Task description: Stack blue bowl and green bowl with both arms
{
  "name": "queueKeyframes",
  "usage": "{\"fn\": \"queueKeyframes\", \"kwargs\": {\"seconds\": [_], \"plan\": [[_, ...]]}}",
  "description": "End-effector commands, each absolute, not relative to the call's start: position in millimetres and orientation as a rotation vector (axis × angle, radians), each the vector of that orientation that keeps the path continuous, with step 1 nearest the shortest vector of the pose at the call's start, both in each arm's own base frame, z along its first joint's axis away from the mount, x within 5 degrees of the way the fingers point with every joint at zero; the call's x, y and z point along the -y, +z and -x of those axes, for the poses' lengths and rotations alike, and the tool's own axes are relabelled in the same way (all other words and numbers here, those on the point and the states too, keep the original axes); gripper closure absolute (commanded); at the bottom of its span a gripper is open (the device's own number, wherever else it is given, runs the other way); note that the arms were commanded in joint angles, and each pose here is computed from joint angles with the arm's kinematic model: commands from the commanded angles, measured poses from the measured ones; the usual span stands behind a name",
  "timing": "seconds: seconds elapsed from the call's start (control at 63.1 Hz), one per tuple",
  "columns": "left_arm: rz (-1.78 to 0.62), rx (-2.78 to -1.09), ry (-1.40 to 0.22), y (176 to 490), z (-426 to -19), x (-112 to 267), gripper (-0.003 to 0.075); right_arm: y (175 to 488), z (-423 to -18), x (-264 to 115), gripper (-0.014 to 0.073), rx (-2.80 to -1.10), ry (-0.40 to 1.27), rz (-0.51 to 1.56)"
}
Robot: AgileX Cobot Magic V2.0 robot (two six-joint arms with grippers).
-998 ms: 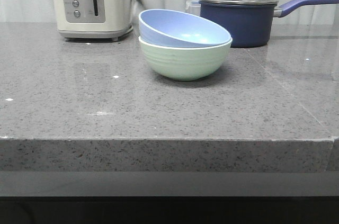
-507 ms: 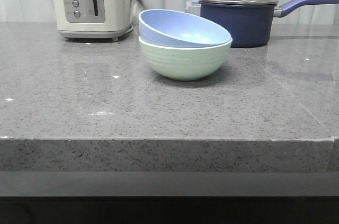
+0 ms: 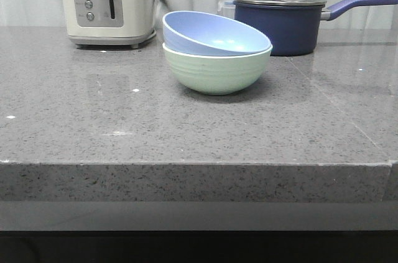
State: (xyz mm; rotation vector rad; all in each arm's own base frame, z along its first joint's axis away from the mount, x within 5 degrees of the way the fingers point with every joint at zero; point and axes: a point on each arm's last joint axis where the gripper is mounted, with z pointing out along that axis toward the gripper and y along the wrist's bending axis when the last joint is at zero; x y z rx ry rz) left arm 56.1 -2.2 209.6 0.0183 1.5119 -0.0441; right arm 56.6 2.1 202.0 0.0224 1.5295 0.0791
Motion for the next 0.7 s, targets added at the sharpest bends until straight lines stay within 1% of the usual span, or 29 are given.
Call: {"fn": "queueKeyframes", "kwargs": {"seconds": [0.0, 0.681], "plan": [[-0.020, -1.422, -0.057, 215.6, -54.0, 2.7, 0.0740, 217.0, -53.2, -0.8, 0.0649, -1.399, 0.068, -0.031], [-0.020, -1.422, -0.057, 215.6, -54.0, 2.7, 0.0740, 216.0, -53.4, 0.3, 0.0649, -1.410, 0.047, -0.045]]}}
